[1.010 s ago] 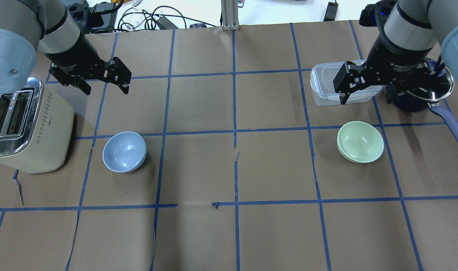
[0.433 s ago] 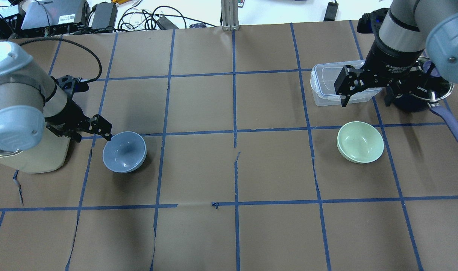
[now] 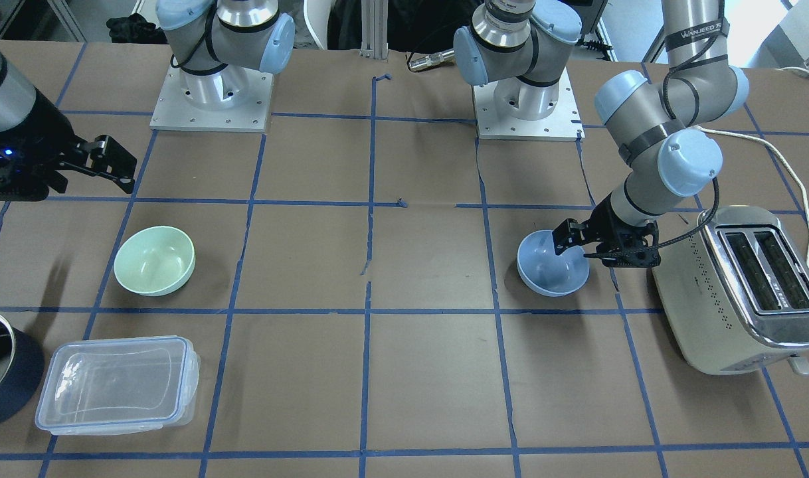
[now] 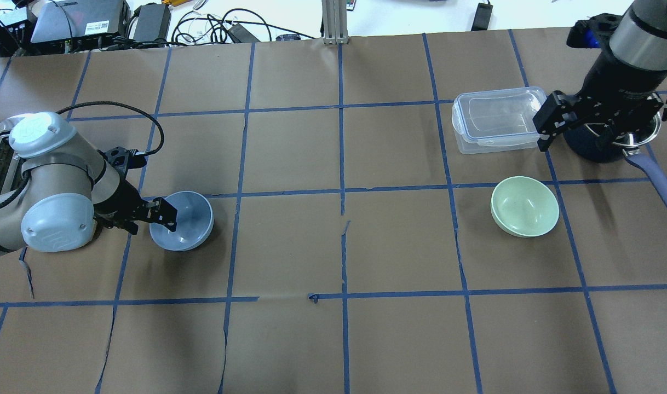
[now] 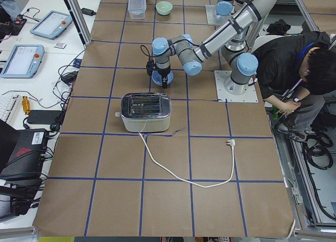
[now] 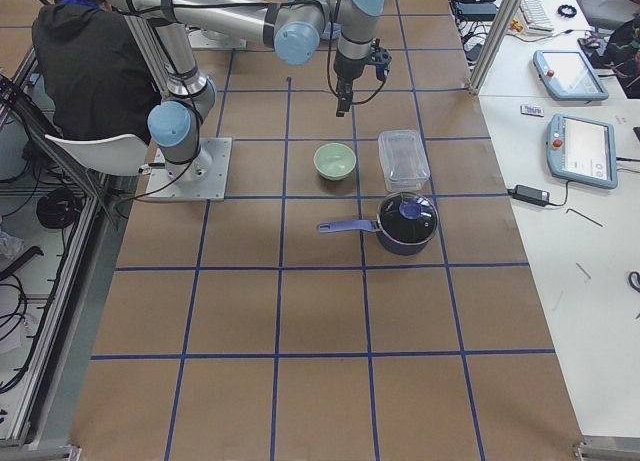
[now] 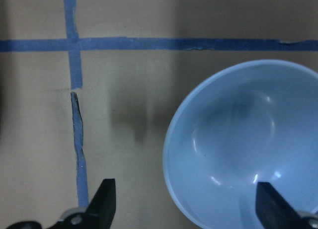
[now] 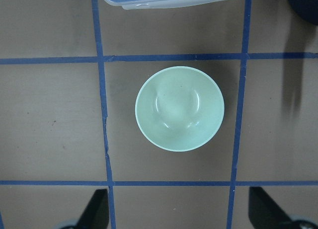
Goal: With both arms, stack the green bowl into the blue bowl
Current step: 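Lower the left gripper to the rim of the light blue bowl, then grip the blue bowl rim with left gripper while right descends to green bowl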
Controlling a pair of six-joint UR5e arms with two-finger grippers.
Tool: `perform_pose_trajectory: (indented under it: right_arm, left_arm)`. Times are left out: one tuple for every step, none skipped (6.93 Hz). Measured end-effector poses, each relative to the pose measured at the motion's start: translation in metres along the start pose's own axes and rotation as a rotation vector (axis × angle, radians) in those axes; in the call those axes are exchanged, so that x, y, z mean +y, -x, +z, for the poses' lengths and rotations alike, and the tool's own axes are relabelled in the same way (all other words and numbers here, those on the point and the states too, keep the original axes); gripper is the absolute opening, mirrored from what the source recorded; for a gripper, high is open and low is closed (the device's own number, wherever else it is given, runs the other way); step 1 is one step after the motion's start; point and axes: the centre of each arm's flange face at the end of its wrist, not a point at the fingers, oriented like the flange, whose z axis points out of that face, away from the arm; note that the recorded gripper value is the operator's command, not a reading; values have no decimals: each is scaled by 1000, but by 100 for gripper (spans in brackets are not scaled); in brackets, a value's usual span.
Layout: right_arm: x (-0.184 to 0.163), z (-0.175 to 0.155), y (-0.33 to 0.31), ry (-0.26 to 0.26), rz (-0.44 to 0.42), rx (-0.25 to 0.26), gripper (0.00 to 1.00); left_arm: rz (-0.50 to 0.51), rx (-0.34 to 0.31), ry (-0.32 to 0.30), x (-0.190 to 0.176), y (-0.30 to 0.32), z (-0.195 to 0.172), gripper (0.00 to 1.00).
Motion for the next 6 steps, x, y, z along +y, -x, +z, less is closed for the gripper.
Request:
perform_pose_trajectory:
  right_arm:
    - [-4, 5, -20, 4, -33, -15, 100]
    - [-7, 12, -37, 8, -55, -29, 100]
    - [-8, 24, -51, 15, -55, -46, 100]
    - [-8, 41, -64, 16, -56, -55, 100]
    - [-10, 64, -72, 9, -75, -55, 100]
    - [-12, 88, -77, 6, -88, -54, 100]
  left_arm:
    - [-2, 3, 4, -2, 1, 5, 0]
    - [-2, 5, 3, -3, 1, 6, 0]
    - [-2, 7, 0, -3, 1, 6, 0]
    - [-7, 13, -9, -4, -2, 3, 0]
    - [-38, 26, -24, -6, -9, -5, 0]
    - [-83, 37, -29, -12, -25, -18, 0]
